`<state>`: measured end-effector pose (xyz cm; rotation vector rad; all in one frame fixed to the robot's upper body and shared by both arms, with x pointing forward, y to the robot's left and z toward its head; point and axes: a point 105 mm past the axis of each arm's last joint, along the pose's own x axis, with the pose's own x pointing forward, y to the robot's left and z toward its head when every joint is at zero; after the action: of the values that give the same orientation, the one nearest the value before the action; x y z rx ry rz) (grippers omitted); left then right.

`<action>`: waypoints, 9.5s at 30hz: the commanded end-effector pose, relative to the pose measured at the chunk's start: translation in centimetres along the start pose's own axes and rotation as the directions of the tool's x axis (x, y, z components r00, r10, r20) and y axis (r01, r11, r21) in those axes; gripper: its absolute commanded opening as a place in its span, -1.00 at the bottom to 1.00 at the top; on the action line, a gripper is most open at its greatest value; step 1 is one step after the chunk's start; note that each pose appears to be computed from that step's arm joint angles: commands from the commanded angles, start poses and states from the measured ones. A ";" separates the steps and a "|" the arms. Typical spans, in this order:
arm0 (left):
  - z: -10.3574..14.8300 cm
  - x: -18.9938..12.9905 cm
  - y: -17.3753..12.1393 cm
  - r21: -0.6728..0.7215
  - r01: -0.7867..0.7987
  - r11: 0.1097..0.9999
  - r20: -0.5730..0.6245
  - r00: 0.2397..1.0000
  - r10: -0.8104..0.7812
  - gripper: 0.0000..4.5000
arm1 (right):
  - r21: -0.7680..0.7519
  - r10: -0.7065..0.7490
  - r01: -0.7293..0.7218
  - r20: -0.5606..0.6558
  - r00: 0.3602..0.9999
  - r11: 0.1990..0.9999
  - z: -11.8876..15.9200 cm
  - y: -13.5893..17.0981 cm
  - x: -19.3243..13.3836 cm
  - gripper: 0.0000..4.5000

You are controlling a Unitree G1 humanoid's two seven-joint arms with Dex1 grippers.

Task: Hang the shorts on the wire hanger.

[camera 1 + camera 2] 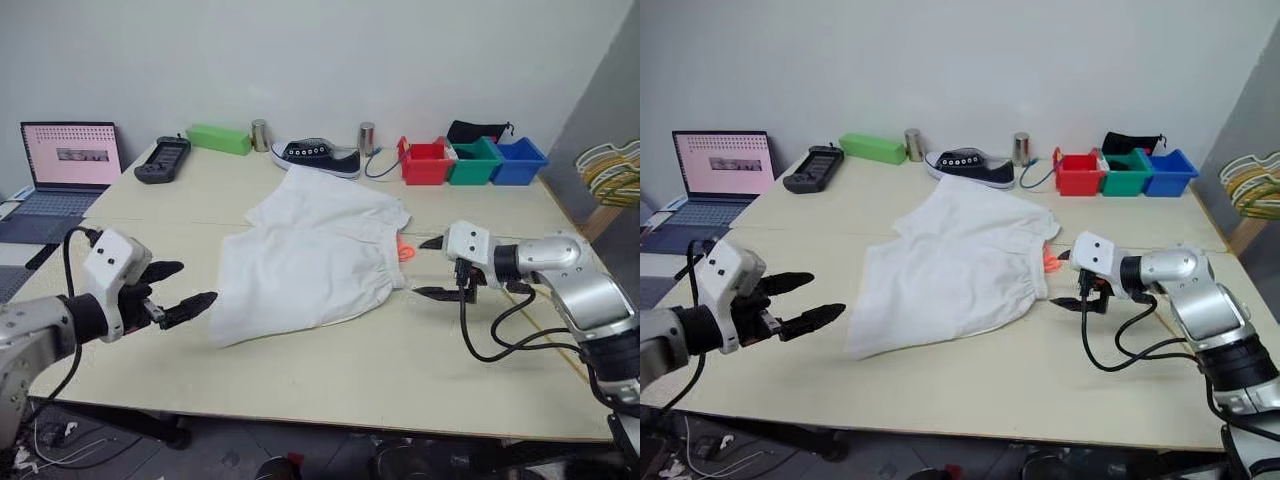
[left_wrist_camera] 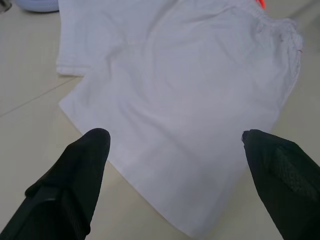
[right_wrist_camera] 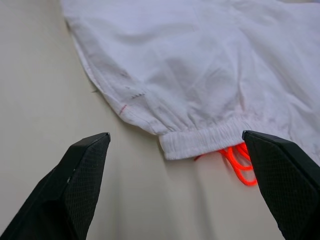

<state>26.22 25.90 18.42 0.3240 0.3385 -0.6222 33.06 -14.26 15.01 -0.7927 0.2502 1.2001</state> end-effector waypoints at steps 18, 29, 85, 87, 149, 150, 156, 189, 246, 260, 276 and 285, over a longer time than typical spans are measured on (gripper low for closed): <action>-2.1 1.2 -3.5 0.073 0.137 0.988 -0.072 0.989 -0.132 1.00 | -0.180 0.082 -0.084 -0.020 0.996 0.980 0.2 -0.8 2.7 1.00; -8.1 5.1 -4.3 0.206 0.183 0.961 -0.184 0.972 -0.145 1.00 | -0.301 0.127 -0.163 -0.136 0.983 0.940 -2.2 -1.4 6.7 1.00; -11.7 2.6 -4.6 0.183 0.504 0.844 -0.412 0.819 -0.400 -0.89 | -0.062 0.572 -0.578 -0.096 0.815 0.814 -1.0 11.7 2.2 -0.59; -11.5 2.7 -4.6 0.182 0.507 0.843 -0.406 0.819 -0.405 -0.75 | -0.050 0.583 -0.588 -0.085 0.808 0.807 -0.7 11.8 1.9 -0.39; 11.7 16.8 -20.4 0.465 0.597 0.654 0.250 0.620 -0.744 0.96 | 0.645 -0.077 0.609 -0.655 0.752 0.463 -21.1 7.4 -15.2 -0.19; 11.7 16.8 -20.4 0.465 0.597 0.654 0.249 0.620 -0.744 0.96 | 0.648 -0.077 0.601 -0.648 0.758 0.467 -21.0 7.4 -15.1 -0.28; 11.9 16.9 -20.2 0.469 0.594 0.654 0.247 0.623 -0.743 0.96 | 0.626 -0.089 0.579 -0.635 0.767 0.523 -20.5 6.8 -14.5 -0.89; 12.5 11.1 0.0 0.165 0.440 0.883 0.280 0.837 -0.470 0.96 | -0.771 -0.685 0.528 0.170 0.709 0.355 4.6 -10.1 -5.2 -0.99; 6.5 16.1 1.2 0.655 0.026 0.755 0.057 0.995 -0.083 -1.00 | -0.586 -0.554 0.503 0.108 0.826 0.635 5.8 -7.9 -2.6 0.38; 10.0 16.5 -2.7 0.930 -0.137 0.341 0.176 0.981 -0.085 -1.00 | -0.569 -0.551 0.406 -0.102 0.828 0.715 1.6 -9.4 -0.7 1.00; 10.8 16.4 -3.3 0.915 -0.176 0.364 0.218 0.973 -0.075 -1.00 | -0.500 -0.536 0.412 -0.129 0.834 0.762 1.2 -9.5 0.3 1.00; 10.7 16.4 -3.5 0.907 -0.166 0.387 0.214 0.973 -0.084 -1.00 | -0.538 -0.564 0.439 -0.085 0.821 0.720 2.0 -10.0 0.0 0.24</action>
<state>39.11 11.08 18.66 1.3937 -0.2416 -0.7783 41.49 -14.68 17.97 -1.3531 -0.0034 0.6729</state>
